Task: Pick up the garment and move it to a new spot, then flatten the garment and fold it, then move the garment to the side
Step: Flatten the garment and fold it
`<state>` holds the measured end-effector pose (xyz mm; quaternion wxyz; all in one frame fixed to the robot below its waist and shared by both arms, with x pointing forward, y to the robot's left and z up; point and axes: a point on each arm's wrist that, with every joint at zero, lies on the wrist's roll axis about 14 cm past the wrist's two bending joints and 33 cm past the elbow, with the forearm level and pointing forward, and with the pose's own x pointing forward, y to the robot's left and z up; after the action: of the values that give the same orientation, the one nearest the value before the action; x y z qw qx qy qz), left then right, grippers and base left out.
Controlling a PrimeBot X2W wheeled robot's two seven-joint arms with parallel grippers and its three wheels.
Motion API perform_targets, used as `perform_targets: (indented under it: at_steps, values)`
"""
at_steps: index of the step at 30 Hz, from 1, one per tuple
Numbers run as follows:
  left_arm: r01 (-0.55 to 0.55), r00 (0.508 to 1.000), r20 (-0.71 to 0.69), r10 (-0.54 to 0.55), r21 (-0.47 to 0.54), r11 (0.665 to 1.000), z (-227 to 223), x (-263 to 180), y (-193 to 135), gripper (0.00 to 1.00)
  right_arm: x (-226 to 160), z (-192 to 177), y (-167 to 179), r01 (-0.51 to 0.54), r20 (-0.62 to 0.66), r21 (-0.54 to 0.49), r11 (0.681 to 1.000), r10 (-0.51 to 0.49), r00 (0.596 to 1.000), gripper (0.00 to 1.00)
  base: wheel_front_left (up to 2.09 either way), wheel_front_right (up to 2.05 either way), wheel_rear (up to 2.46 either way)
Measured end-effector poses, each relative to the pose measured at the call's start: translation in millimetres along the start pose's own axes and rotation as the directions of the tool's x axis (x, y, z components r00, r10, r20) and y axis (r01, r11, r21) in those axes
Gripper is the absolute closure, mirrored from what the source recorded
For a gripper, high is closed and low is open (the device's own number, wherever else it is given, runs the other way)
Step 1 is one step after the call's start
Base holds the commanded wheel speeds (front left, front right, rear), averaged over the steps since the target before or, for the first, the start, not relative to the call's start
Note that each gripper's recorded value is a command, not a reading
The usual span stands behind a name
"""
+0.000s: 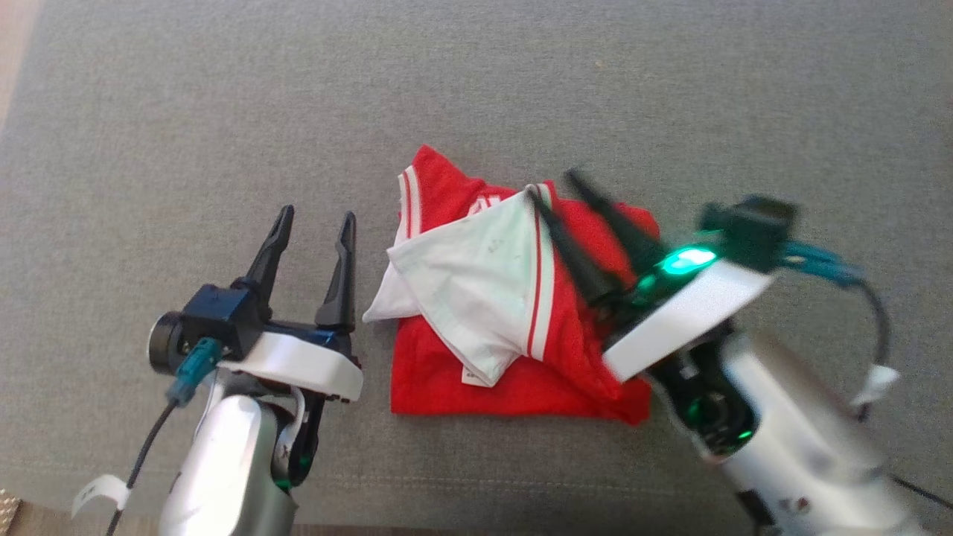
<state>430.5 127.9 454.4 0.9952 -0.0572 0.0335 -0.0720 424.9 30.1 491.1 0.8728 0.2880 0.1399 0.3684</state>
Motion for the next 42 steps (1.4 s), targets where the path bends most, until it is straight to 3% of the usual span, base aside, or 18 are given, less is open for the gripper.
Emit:
perform_targets:
  at_steps: [4,9,14,19,22,24,42]
  values:
    - [-0.002,1.000,0.008,0.002,-0.001,1.000,2.3,2.0,0.4,0.00,-12.2,33.8,-23.1,0.071,0.125,-0.064,0.995,-0.063,0.990,0.00,0.00,0.00,0.00]
    - [0.013,1.000,0.024,-0.014,0.006,1.000,7.7,4.1,-4.8,0.00,-53.8,68.3,-68.2,0.255,0.274,-0.116,0.960,-0.216,0.937,0.00,0.00,0.00,0.00]
    - [0.009,0.999,0.039,-0.010,0.008,1.000,13.6,3.0,-3.4,0.00,-108.1,90.9,-108.2,0.453,0.368,-0.164,0.876,-0.371,0.853,0.00,0.00,0.00,0.00]
    - [0.018,0.999,0.039,-0.019,0.015,1.000,14.5,-3.0,-6.0,0.00,-157.9,104.5,-125.5,0.596,0.420,-0.262,0.759,-0.466,0.779,0.00,0.00,0.00,0.00]
    - [0.020,0.999,0.029,-0.020,0.016,1.000,11.7,-9.0,-6.9,0.00,-179.0,107.7,-127.6,0.644,0.433,-0.311,0.698,-0.500,0.751,0.00,0.00,0.00,0.00]
    - [0.020,0.999,0.027,-0.021,0.019,1.000,11.4,-11.9,-6.8,0.00,-186.1,107.3,-124.4,0.656,0.437,-0.327,0.680,-0.507,0.743,0.00,0.00,0.00,0.00]
    - [-0.001,1.000,0.012,0.001,0.035,0.999,8.4,-22.9,1.2,0.00,-180.4,99.5,-106.6,0.639,0.409,-0.343,0.689,-0.503,0.762,0.00,0.00,0.00,0.00]
